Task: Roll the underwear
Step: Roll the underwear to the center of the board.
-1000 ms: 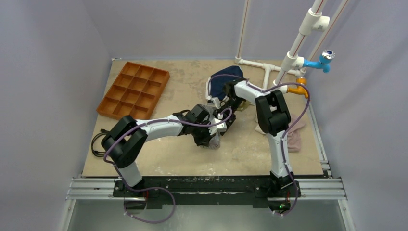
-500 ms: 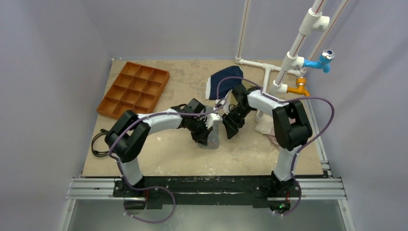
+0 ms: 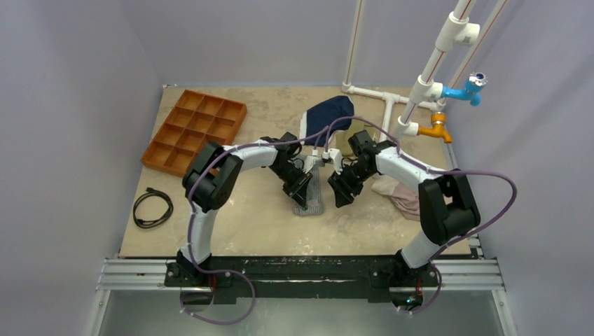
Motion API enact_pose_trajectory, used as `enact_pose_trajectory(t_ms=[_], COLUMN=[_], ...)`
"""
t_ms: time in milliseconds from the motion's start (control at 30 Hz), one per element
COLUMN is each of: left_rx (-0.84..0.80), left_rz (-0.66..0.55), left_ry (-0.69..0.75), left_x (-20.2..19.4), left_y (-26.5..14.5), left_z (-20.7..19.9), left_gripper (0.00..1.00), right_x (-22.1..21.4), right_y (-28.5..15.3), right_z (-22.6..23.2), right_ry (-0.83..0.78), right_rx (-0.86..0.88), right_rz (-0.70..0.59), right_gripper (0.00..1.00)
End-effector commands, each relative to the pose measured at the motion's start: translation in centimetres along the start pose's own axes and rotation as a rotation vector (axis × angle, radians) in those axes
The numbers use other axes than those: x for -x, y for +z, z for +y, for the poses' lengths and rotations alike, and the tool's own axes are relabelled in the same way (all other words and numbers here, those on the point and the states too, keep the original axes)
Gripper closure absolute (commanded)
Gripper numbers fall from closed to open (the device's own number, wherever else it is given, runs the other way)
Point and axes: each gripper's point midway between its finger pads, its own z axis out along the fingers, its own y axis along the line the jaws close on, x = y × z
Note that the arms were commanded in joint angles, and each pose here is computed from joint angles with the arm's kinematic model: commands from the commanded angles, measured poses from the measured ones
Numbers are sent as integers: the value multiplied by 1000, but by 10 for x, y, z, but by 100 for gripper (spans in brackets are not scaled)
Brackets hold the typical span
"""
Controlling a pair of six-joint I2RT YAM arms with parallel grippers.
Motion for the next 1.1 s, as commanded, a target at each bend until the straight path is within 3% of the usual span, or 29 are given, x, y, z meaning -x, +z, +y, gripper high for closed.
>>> enact_pose_trajectory(t_ms=[0, 333, 733, 1067], left_rx=[-91, -170, -233, -241], left_rz=[77, 152, 175, 187], left_ry=[-119, -284, -431, -458], left_x=[-12, -14, -9, -12], left_y=[6, 11, 11, 14], left_z=[0, 10, 20, 23], left_gripper=[100, 100, 100, 100], right_x=[16, 45, 45, 53], right_y=[-7, -19, 25, 37], right_z=[5, 14, 50, 48], right_ry=[-101, -337, -660, -785], right_rx=[-8, -134, -288, -417], right_rz=[-92, -195, -110, -105], right_gripper=[48, 44, 42, 46])
